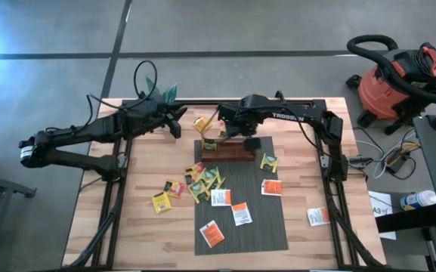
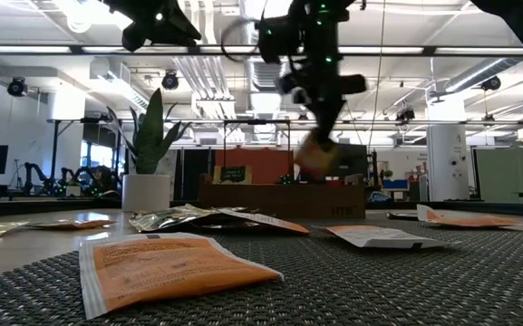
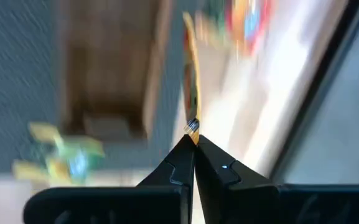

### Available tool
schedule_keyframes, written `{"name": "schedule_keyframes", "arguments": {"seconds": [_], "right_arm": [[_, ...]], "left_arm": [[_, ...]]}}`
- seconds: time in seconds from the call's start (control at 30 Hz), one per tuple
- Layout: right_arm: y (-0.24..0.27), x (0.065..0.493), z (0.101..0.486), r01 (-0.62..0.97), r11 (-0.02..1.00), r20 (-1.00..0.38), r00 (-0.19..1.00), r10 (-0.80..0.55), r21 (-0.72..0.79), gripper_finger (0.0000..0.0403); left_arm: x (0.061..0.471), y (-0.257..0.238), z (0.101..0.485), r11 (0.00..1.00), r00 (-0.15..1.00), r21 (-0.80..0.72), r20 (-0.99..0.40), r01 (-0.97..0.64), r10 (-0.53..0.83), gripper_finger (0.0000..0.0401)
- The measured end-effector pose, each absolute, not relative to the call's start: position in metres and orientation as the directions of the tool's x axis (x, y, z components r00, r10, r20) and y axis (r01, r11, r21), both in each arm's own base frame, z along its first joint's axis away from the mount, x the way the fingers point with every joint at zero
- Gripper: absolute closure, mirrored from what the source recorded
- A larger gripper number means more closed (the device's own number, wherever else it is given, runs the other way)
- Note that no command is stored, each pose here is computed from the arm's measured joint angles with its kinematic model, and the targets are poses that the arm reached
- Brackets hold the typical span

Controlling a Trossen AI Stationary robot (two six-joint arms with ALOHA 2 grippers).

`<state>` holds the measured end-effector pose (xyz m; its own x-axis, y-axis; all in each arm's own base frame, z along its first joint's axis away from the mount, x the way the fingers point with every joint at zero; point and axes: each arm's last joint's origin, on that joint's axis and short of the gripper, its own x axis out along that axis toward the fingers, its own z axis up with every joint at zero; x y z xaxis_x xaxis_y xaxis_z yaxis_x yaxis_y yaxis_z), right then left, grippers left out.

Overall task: Pick & Place Tea
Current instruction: Put the orange tea bag into the right compartment of the wooden organizer

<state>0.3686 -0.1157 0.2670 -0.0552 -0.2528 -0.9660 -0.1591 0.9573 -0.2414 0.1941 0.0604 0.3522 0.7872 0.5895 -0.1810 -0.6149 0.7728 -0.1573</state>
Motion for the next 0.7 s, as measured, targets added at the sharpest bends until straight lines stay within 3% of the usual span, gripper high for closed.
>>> {"name": "schedule_keyframes", "arguments": {"seconds": [0.27, 0.43, 0.7], "right_arm": [[-0.134, 0.332, 0.239, 0.056, 0.968, -0.906, -0.367, -0.210, -0.247, 0.0394], [-0.131, 0.323, 0.225, 0.047, 0.988, -0.909, -0.402, -0.113, -0.144, 0.0394], [-0.109, 0.328, 0.217, -0.063, 0.993, -0.906, -0.406, -0.117, -0.100, 0.0394]], "left_arm": [[0.195, 0.061, 0.342, 0.769, 0.782, -0.155, -0.207, -0.620, 0.588, 0.0305], [0.194, 0.060, 0.341, 0.767, 0.783, -0.168, -0.203, -0.619, 0.588, 0.0305], [0.194, 0.060, 0.341, 0.767, 0.783, -0.168, -0.202, -0.619, 0.588, 0.0305]]}}
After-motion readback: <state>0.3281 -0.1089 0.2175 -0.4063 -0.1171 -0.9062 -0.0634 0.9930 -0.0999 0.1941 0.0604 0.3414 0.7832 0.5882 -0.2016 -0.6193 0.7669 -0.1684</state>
